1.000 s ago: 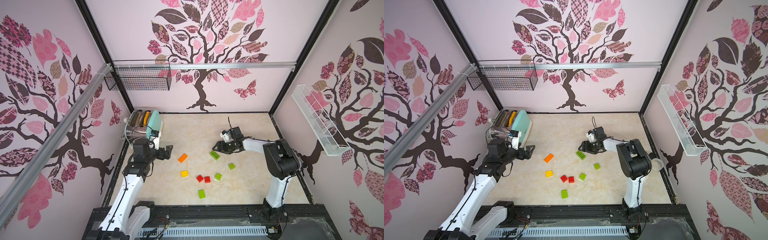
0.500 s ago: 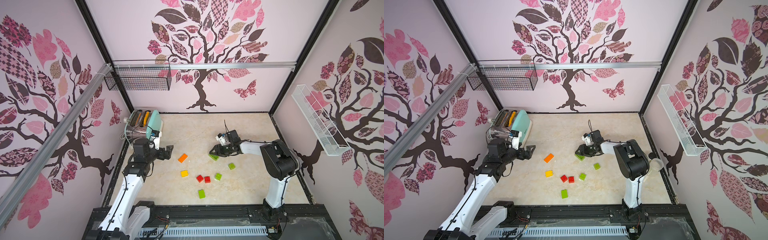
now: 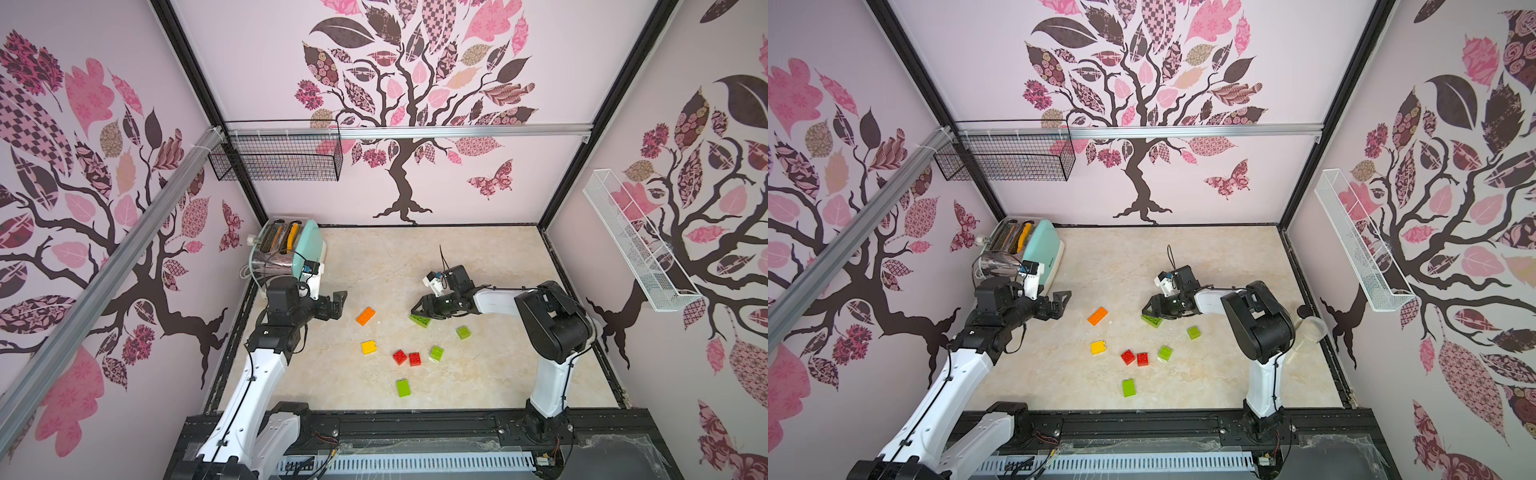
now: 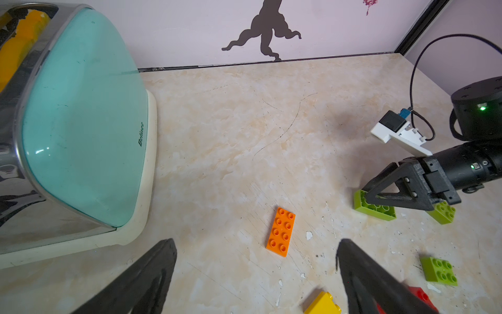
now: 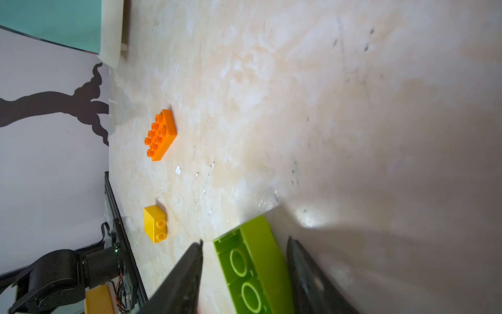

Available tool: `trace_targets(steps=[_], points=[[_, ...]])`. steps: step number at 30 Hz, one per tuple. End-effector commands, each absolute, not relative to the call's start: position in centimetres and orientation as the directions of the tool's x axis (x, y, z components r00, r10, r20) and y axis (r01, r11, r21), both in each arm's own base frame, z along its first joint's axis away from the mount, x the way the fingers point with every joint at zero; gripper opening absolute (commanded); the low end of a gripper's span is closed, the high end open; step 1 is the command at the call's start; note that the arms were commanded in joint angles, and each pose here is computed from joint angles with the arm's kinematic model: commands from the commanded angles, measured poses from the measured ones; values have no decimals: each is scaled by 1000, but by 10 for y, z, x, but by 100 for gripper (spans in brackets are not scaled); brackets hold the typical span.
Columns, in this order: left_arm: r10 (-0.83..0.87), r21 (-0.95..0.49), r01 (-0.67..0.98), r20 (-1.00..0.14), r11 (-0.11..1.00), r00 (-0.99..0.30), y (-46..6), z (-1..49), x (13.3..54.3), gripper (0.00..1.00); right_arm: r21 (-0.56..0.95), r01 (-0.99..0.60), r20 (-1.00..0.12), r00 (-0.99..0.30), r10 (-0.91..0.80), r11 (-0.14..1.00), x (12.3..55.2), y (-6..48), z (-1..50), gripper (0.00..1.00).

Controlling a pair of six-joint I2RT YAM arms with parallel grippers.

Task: Assemble a giraffe with lego
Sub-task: Move the lego brick at the center of the board, then pick up the lego brick from the center of the board.

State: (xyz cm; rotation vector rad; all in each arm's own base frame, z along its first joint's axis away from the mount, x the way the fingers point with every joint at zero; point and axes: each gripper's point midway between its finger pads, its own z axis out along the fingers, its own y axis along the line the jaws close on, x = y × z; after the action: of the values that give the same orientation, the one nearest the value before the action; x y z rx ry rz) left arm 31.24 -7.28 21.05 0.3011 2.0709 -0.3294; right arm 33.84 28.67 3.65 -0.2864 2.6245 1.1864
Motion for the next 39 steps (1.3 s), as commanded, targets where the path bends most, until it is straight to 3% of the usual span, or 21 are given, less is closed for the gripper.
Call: trace_targets(steps=[1,14,21,26,31,39], points=[[103,-89,377,-882,922,-460,-78,218,311,98,670,-196,-223,-973,-57,716,321,273,17,56],[283,1,546,-856,838,-432,-99,210,295,98,505,-312,-433,-898,-76,805,310,232,115,70],[505,70,651,-695,756,-512,-119,160,276,98,347,-314,-558,-827,-75,884,289,185,166,81],[524,-3,688,-645,726,-556,-134,134,265,97,243,-297,-621,-779,-88,923,276,156,194,91],[609,10,755,-598,656,-521,-140,108,254,94,141,-269,-672,-733,-107,953,265,128,211,99],[668,7,795,-547,607,-505,-147,88,249,93,46,-212,-742,-662,-109,976,258,99,219,99]])
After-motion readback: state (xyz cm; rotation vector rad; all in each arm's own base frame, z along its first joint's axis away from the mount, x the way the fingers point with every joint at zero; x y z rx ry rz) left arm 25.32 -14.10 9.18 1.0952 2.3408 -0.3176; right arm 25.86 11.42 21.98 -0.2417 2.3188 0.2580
